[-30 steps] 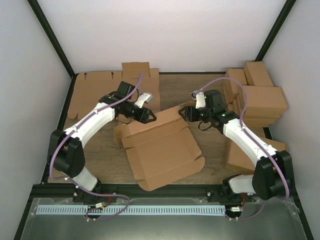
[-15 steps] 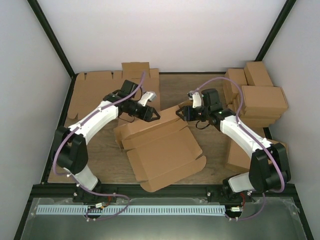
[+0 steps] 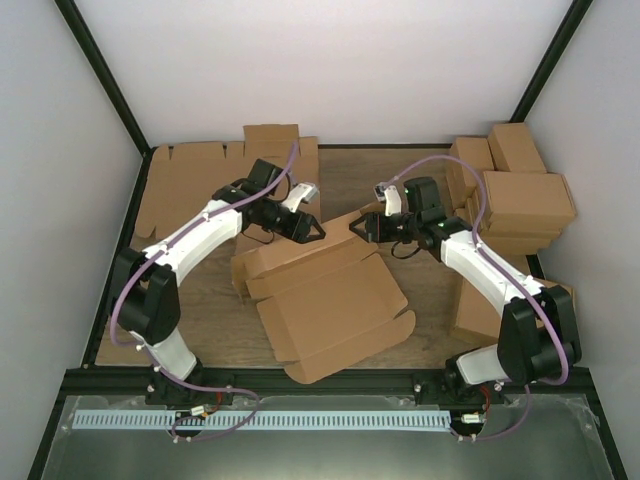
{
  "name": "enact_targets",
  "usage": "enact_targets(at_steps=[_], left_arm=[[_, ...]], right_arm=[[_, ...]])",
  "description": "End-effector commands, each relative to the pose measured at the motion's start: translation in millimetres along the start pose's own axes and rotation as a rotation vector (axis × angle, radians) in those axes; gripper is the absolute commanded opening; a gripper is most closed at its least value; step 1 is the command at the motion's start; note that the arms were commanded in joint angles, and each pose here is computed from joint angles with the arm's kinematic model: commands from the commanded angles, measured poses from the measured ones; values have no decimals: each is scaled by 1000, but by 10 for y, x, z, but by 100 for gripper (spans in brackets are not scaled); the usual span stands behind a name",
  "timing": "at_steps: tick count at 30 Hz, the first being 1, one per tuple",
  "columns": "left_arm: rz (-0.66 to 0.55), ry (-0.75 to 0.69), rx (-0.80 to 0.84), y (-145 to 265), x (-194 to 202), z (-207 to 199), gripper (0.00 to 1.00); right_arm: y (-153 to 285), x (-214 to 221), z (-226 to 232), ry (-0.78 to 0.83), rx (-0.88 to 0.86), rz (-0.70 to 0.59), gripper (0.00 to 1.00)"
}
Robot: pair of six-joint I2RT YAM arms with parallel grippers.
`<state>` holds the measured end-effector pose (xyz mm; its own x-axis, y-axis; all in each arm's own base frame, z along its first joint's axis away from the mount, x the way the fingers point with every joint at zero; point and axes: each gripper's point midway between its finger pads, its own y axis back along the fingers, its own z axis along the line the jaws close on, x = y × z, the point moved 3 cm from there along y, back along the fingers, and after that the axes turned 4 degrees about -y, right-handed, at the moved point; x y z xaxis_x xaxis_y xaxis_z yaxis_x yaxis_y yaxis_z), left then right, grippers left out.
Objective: Fold the paper box
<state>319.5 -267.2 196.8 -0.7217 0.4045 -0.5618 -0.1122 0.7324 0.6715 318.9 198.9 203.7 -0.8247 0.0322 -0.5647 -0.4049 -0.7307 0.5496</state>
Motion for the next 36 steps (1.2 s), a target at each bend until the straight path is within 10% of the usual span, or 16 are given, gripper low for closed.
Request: enact_targets(at_steps=[1,36], left_arm=[[1,-26,-3,-79,-23,-2,52],[26,-20,-68,-151,57,35,52]], right_arm=[[59,-133,129,-36,-101,-17,45],[466,100,-654,-152,143,-196,55]])
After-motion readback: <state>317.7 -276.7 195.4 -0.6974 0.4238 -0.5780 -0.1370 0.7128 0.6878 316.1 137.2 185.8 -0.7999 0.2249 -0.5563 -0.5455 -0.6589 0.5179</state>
